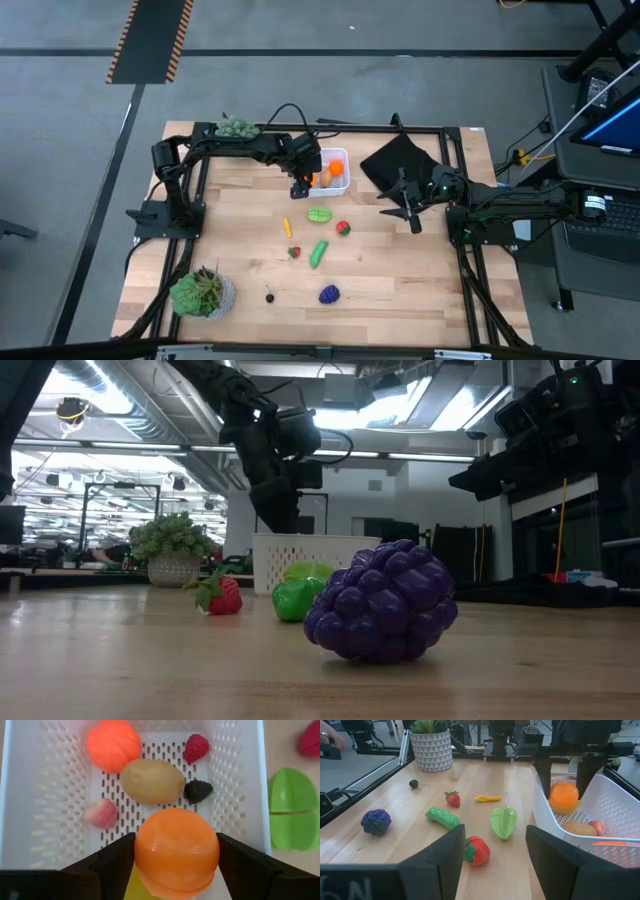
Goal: Pick and placing Produce into tupperware
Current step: Put the tangerine into the white bin
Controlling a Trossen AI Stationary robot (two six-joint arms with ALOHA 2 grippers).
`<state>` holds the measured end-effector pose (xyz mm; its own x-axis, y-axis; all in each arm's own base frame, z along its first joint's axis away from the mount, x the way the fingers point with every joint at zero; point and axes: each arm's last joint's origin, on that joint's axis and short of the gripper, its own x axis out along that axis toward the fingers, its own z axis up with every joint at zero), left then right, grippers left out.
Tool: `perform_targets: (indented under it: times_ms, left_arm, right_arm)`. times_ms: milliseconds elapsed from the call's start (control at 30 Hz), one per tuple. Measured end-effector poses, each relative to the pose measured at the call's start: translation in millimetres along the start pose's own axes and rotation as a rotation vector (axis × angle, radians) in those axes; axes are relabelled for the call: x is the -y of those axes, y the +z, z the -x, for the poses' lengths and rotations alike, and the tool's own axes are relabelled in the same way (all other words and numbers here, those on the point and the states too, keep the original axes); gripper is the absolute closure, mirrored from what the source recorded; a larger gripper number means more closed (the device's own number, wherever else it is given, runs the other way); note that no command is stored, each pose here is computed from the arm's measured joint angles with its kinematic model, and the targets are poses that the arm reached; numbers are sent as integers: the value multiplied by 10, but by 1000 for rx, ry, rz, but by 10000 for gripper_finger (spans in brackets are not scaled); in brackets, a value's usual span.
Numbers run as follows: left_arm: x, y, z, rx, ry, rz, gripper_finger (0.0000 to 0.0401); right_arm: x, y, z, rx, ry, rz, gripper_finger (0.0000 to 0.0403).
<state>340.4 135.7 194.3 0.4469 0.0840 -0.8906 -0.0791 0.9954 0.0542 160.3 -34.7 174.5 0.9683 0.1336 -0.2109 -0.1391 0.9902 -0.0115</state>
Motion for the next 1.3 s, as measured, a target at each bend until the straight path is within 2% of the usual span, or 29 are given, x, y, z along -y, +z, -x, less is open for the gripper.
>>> perform_targets:
  times_ms: [433, 600, 933, 1300]
  left_arm:
    - [-7, 17, -29, 18, -1, 5, 140]
    - [-11, 4, -82, 7, -7, 39, 140]
    - [-16, 15, -111, 16, -6, 0, 140]
    - [-40, 8, -111, -8, 76, 1, 140]
  right_arm:
    - [0, 0, 0, 0, 0, 0, 191]
    - [0, -1, 0, 0, 0, 0, 191]
    - [-2, 0, 0, 0, 5, 0, 191]
    - [-3, 0, 0, 0, 5, 0, 191]
